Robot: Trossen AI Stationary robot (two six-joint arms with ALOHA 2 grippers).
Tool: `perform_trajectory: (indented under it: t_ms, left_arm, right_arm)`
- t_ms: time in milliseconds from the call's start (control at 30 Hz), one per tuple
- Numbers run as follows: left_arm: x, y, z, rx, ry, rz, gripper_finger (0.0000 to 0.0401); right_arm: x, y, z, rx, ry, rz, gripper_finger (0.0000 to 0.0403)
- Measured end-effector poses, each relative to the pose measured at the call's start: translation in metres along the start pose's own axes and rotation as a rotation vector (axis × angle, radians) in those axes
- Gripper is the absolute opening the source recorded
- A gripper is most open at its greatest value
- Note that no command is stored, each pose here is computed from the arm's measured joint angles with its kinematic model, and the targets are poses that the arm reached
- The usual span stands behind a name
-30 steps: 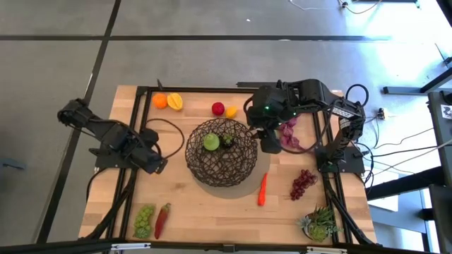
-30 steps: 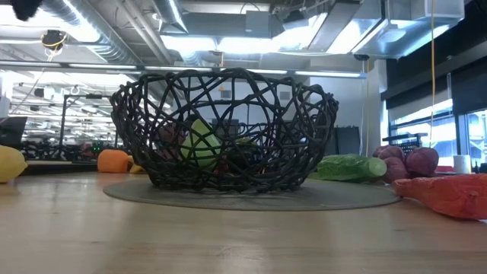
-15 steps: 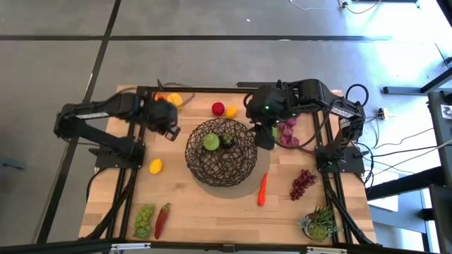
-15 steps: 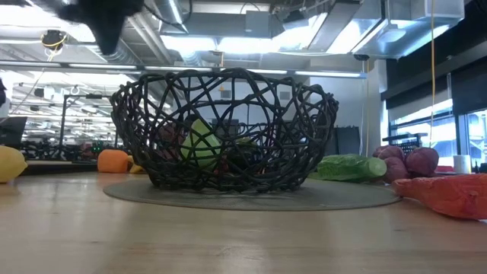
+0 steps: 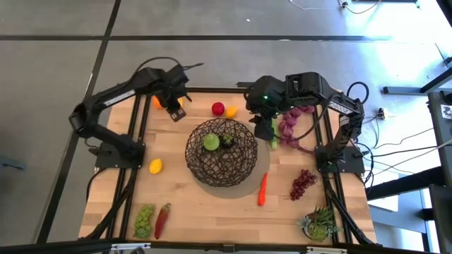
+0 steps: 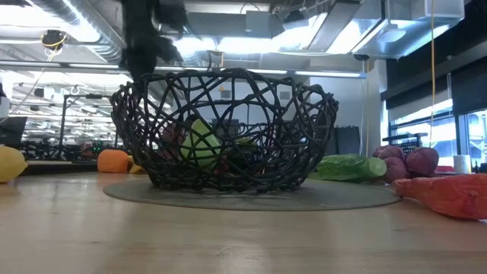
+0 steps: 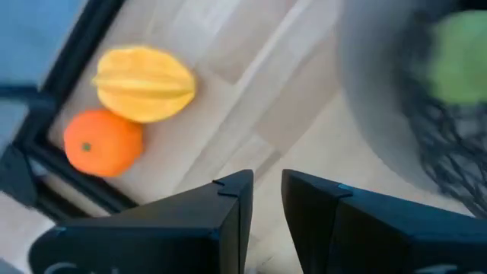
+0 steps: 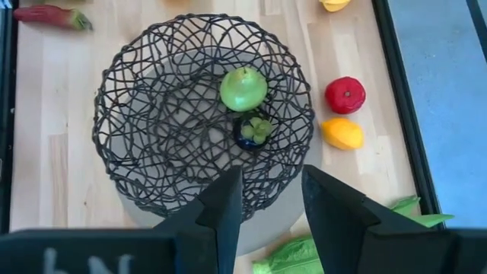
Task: Build produce basket
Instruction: Put the star fruit into the wire basket
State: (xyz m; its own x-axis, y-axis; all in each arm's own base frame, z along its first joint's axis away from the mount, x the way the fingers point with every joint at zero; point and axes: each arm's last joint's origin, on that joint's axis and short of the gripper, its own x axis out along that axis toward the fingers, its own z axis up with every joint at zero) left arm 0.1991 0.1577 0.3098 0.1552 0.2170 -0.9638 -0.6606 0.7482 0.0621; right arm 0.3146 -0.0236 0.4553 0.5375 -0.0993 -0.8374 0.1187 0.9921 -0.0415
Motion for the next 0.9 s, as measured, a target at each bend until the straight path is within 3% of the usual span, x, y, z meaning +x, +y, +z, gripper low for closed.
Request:
perform_trajectory:
  t_ms: [167,333,667,900]
  left_arm:
    - [0.044,0.026,0.019,-0.309,0.118,0.04,0.0061]
    - [0.074,0.045,0.036,-0.451,0.092,0.055,0.0061]
    - [0.084,0.078,0.035,-0.814,0.077,0.109,0.0061]
    - [0.084,0.091,0.033,-0.99,0.07,0.083,0.0061]
  right_arm:
    - [0.0,-0.007,0.0,0.012,0.0,-0.011,0.0133]
    - [0.001,-0.013,0.001,-0.001,-0.004,-0.021,0.0133]
    - [0.001,-0.019,0.003,-0.004,-0.028,-0.032,0.0133]
    - [0.001,-0.019,0.004,-0.033,-0.043,-0.033,0.0133]
